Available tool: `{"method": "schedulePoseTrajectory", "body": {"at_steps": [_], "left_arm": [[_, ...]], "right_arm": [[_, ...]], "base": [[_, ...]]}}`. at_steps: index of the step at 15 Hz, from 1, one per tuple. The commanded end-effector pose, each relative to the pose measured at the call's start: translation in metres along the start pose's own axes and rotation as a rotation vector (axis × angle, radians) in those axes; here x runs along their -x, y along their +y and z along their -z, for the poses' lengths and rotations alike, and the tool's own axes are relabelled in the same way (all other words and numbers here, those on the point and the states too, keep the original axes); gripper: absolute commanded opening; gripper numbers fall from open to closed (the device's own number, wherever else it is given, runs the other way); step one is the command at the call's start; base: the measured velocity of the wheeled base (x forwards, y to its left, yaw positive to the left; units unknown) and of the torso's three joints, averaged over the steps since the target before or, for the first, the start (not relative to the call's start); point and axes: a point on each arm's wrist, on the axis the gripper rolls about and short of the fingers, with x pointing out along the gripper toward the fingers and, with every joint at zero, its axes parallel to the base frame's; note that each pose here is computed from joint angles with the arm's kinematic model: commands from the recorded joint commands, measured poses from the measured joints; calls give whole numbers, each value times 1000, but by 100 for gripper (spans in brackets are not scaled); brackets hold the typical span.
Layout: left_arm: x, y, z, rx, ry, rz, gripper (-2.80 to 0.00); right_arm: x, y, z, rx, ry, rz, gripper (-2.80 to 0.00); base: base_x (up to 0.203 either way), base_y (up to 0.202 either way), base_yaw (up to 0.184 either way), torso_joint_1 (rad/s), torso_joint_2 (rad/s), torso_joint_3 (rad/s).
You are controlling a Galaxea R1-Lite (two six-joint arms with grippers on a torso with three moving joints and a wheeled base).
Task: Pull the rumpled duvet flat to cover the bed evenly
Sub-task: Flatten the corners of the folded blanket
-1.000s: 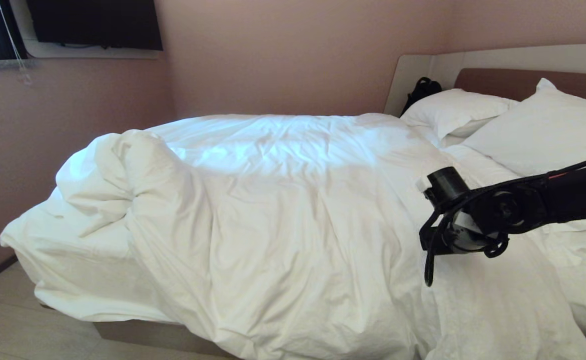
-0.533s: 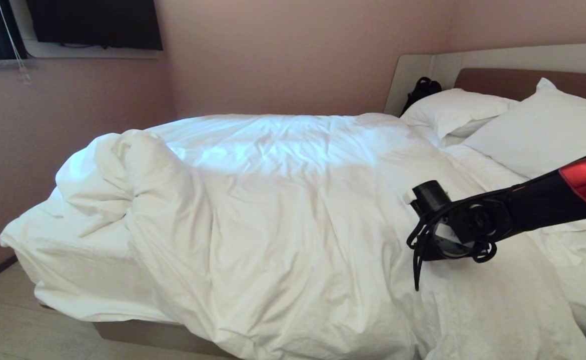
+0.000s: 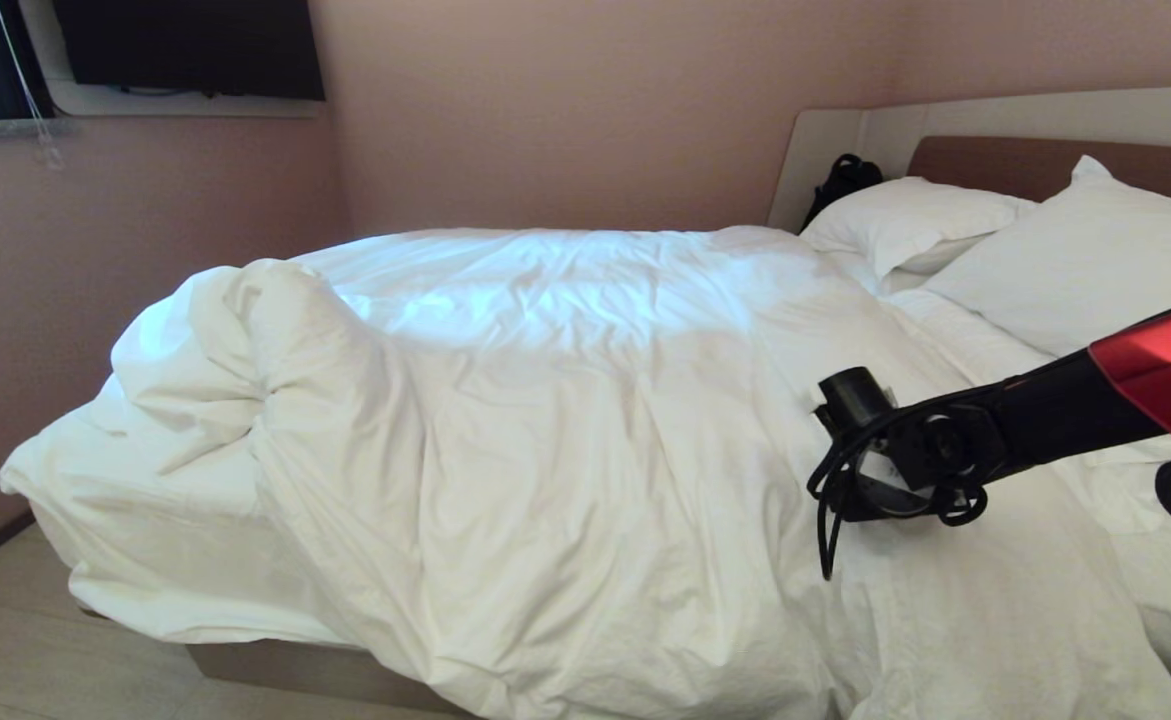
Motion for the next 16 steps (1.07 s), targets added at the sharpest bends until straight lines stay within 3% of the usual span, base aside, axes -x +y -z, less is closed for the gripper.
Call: {"method": "schedulePoseTrajectory", "body": {"at_steps": [1, 2, 10, 16], "left_arm": [[0, 0, 0, 0, 0, 0, -280], [0, 0, 0, 0, 0, 0, -280], [0, 0, 0, 0, 0, 0, -280], [0, 0, 0, 0, 0, 0, -280]], "right_arm": [[-7, -2, -1, -8, 3, 36, 0], [-14, -7, -3, -18, 12, 56, -280], [-4, -20, -14, -67, -18, 41, -280], [38, -46, -31, -140, -74, -162, -280]], "base": [[0, 0, 0, 0, 0, 0], [0, 0, 0, 0, 0, 0], [0, 0, 0, 0, 0, 0], [0, 0, 0, 0, 0, 0]]}}
